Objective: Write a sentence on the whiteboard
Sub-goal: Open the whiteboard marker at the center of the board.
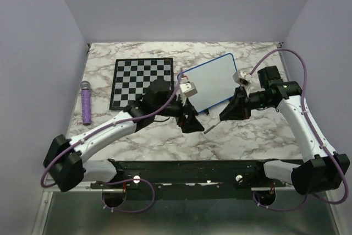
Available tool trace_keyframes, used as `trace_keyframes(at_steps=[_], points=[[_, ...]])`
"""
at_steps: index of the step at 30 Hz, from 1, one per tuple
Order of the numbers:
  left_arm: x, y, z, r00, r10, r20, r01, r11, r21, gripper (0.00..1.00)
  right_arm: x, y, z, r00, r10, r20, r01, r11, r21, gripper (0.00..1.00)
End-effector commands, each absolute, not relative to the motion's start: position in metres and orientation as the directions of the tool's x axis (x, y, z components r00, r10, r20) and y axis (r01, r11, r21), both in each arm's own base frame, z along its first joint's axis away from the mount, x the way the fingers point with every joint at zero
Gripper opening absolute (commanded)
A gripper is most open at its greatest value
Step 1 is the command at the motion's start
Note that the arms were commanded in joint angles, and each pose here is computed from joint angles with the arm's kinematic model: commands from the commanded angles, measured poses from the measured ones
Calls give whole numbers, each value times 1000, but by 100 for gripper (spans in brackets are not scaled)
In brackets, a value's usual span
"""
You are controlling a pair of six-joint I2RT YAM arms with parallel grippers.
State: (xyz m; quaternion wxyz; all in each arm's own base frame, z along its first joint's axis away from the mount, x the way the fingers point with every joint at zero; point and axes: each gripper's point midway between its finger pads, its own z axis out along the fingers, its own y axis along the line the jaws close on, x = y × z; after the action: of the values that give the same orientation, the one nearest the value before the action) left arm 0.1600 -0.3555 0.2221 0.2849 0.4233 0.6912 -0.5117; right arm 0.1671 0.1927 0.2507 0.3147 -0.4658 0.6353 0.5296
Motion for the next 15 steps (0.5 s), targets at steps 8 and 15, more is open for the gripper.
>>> trace_keyframes(at_steps=[8, 15], points=[[184, -326, 350, -423, -480, -768, 868, 29, -496, 99, 195, 201, 333, -505, -51, -862, -863, 34, 504, 1], [181, -349, 356, -493, -474, -730, 852, -94, -515, 88, 205, 209, 347, -505, 1, -863, -862, 52, 504, 1]])
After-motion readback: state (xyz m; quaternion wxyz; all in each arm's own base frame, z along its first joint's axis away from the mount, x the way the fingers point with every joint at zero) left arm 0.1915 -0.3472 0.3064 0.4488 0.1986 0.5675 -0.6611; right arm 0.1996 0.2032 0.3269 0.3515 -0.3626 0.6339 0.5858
